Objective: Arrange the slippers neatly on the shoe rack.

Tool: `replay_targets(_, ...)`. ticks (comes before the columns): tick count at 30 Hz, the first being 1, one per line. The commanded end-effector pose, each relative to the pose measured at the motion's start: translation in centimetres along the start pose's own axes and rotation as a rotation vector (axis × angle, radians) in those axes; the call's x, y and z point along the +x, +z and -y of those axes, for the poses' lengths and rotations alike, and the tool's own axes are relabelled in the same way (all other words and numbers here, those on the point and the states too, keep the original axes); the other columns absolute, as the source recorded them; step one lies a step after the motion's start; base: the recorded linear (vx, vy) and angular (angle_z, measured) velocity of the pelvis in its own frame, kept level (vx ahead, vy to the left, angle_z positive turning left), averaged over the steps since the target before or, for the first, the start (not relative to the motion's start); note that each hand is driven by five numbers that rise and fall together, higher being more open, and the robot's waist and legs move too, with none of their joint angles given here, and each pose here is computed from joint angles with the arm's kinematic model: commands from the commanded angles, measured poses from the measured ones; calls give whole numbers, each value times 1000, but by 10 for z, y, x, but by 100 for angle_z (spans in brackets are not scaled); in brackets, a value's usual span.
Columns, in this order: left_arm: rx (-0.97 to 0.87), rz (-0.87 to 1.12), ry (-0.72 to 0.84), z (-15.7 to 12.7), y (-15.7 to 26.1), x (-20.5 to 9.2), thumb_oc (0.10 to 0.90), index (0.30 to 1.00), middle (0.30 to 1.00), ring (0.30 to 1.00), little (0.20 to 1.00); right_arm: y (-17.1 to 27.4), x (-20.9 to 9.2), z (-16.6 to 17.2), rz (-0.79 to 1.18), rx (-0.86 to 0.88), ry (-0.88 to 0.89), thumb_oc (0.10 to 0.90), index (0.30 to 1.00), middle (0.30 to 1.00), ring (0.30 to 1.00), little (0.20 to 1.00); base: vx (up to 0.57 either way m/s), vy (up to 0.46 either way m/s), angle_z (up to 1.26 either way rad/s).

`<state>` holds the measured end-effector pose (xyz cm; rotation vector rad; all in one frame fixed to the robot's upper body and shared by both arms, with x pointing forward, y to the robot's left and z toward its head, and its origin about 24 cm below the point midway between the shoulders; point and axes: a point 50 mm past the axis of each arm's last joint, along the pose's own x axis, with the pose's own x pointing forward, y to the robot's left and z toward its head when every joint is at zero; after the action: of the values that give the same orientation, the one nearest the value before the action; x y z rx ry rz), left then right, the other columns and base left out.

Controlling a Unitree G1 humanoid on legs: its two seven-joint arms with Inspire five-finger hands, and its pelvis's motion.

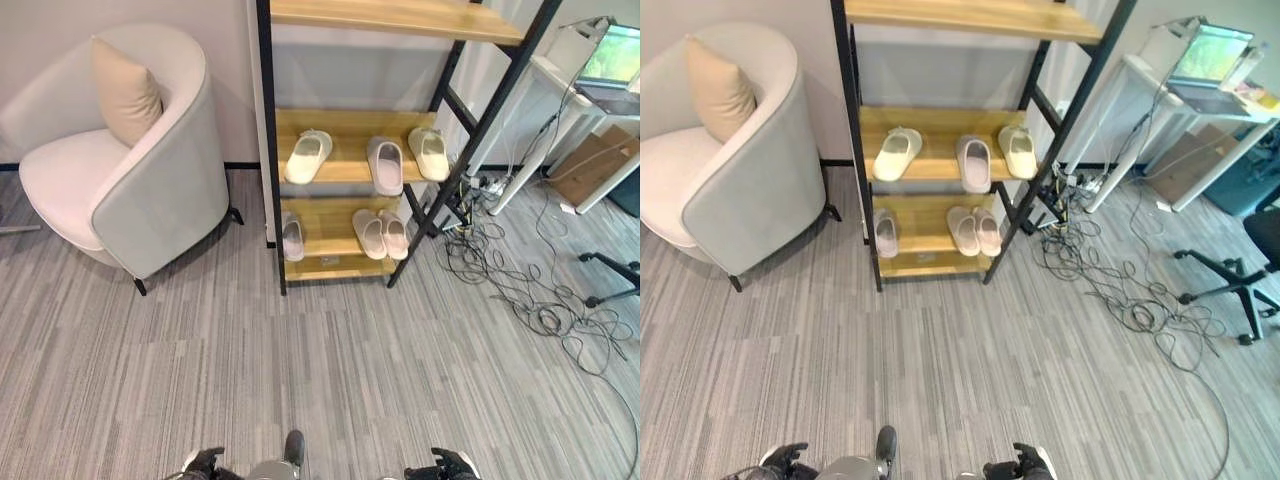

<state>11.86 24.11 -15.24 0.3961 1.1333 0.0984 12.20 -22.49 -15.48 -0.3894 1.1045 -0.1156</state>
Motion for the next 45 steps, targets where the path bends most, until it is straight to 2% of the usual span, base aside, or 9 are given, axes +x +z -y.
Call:
replay_targets(1,9,37,-5,4,8,0,800,900,900,900,900,3,1,16,24,-22,-39,800,900,900,900,900,375,-45,33)
replay_targets(13,41,-18,-46,18,-10,-3,800,900,900,900,900,-13,-1,21,-21,-12,-47,800,900,900,900,900,395,-122,42)
replay_targets(20,61,96,-48,20,28,1,800,900,900,900,900,-1,2,27,8,49,-82,800,900,900,900,900,170,-141,8)
replay_targets(26,59,91,-57,22,27,1,800,900,900,900,900,-2,1,28,6,52,-90,800,900,900,900,900,226,104,16)
replay_targets(33,33,14,-41,14,4,0,800,900,900,900,900,-2,1,16,8,10,-42,800,900,900,900,900,174,198,-17)
replay_targets(38,45,34,-11,2,10,2,800,900,900,900,900,10,2,12,48,26,-30,800,900,900,900,900,46,178,-9)
replay_targets(45,46,15,-7,1,5,1,800,900,900,900,900,5,1,14,29,31,-32,800,900,900,900,900,122,-4,31)
